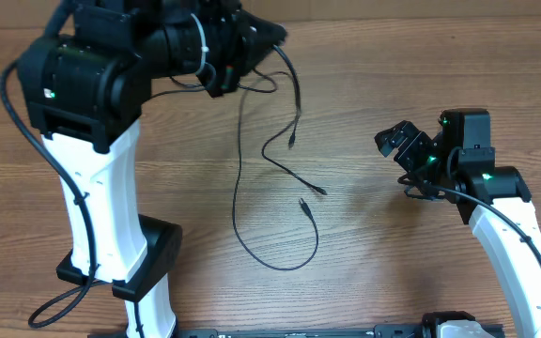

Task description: Untangle cables

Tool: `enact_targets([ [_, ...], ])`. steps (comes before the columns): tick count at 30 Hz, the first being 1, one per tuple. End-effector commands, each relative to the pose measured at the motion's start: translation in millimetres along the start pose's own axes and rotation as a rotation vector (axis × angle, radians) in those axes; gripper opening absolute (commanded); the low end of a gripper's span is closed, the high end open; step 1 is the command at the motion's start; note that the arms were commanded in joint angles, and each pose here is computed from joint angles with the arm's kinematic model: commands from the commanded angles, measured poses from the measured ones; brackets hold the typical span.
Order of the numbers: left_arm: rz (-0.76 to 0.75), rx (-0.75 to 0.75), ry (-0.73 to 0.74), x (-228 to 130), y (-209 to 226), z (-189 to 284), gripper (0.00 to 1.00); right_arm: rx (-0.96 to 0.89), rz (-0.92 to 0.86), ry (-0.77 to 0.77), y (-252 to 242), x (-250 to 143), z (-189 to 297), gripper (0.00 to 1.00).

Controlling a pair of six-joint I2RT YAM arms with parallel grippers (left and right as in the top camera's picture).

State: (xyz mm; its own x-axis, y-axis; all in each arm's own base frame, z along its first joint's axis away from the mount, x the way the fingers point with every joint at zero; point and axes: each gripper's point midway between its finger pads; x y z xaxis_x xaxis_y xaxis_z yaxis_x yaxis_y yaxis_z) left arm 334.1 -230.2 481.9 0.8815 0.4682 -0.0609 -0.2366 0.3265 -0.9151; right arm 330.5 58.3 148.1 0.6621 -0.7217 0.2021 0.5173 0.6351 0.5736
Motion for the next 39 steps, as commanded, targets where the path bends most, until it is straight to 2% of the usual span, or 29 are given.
enact_targets([
  [1,0.211,-0.045,0.175,-35,-14,1,0.04,0.023,0.007,-0.015,7,4,5,1.00],
  [6,0.393,-0.067,0.146,-25,-23,2,0.04,0.023,0.007,-0.015,7,4,5,1.00],
  [9,0.316,-0.163,0.129,-17,-47,5,0.04,0.023,0.007,-0.016,7,5,5,1.00],
  [14,0.319,-0.155,0.133,-20,-45,4,0.04,0.023,0.007,-0.015,7,4,5,1.00],
  [16,0.323,-0.151,0.024,1,-41,4,0.04,0.023,0.007,-0.015,7,4,5,1.00],
  [18,0.336,-0.095,-0.158,33,-20,9,0.04,0.023,0.007,-0.016,7,5,5,1.00],
  [20,0.378,0.014,-0.320,58,13,15,0.04,0.023,0.007,-0.015,7,4,5,1.00],
  [22,0.354,0.154,-0.479,77,48,27,0.04,0.023,0.007,-0.015,7,4,5,1.00],
  [23,0.291,0.198,-0.532,85,55,33,0.04,0.023,0.007,-0.015,7,4,5,1.00],
  [24,0.162,0.251,-0.570,94,58,37,0.04,0.023,0.007,-0.015,7,4,5,1.00],
  [25,-0.029,0.329,-0.585,100,61,40,0.04,0.023,0.007,-0.016,7,5,5,1.00],
  [29,-0.409,0.427,-0.475,92,60,30,0.04,0.023,0.007,-0.015,7,4,5,1.00],
  [36,-0.891,0.339,-0.155,42,45,-3,0.04,0.022,0.006,-0.014,7,4,5,1.00],
  [39,-0.922,0.283,-0.037,20,46,-20,0.04,0.024,0.007,-0.016,7,5,5,1.00],
])
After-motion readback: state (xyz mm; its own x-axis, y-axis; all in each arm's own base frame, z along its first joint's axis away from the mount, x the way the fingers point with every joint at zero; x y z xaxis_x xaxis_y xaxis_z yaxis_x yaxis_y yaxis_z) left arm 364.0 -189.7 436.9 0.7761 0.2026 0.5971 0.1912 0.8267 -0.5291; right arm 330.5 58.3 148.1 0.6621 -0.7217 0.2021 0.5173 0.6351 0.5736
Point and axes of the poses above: each gripper's point midway between its finger pads, its own z axis back along the fingers, its own y axis along the line the jaws close on, x = y × z, and after that the axes turned 6 degrees about -z, right-handed
